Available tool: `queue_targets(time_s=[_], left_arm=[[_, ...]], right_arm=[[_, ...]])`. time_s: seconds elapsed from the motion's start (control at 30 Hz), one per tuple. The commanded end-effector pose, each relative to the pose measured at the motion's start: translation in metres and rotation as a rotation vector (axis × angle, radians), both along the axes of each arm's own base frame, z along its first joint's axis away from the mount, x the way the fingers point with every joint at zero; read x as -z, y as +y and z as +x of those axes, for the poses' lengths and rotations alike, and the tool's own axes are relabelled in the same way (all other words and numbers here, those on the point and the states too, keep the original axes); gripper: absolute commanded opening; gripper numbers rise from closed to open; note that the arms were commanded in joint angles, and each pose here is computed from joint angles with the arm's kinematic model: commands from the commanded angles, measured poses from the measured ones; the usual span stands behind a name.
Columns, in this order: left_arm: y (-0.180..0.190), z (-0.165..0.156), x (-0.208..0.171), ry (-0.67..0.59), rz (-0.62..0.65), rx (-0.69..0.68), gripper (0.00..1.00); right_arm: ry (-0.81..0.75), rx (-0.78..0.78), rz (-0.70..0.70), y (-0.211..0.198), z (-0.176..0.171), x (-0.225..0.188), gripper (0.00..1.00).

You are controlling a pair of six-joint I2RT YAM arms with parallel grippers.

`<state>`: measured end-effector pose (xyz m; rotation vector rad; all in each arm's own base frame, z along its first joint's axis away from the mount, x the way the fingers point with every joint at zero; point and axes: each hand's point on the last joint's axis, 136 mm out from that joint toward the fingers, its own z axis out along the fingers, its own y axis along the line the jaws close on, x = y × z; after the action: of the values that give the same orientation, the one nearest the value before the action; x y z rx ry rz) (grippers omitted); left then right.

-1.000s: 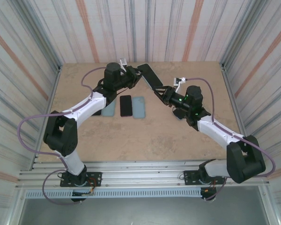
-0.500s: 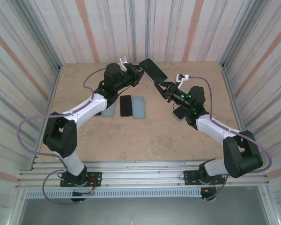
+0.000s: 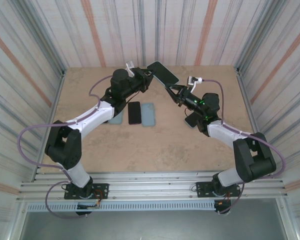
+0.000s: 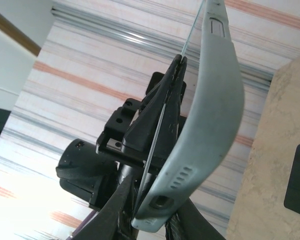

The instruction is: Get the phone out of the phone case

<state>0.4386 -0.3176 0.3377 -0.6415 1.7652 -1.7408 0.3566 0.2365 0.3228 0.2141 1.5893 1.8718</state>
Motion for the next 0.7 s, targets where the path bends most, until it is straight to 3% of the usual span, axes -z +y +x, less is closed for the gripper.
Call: queue_targets(time_s=[0.0,0.37,0.67], left_arm=[[0.0026,-0.0131,-0.0472,-0.087,-0.101,0.02,0.0],[0.0028,-0.0112,-0.0447,-0.06,-0.145,0.025,0.0],[0.0026,-0.0087,-0.0444,-0.055,-0.144,0.024,0.0]], right_arm=[[-0.098,0.0,0.021,-0.004,-0.0035,-0.0205,0.2],[-0.137,-0.01,-0.033,-0.0023,-0.0091,-0.0186,0.25],[-0.14,-0.012,-0.049,-0.0041,-0.0129,-0.016,0.23]])
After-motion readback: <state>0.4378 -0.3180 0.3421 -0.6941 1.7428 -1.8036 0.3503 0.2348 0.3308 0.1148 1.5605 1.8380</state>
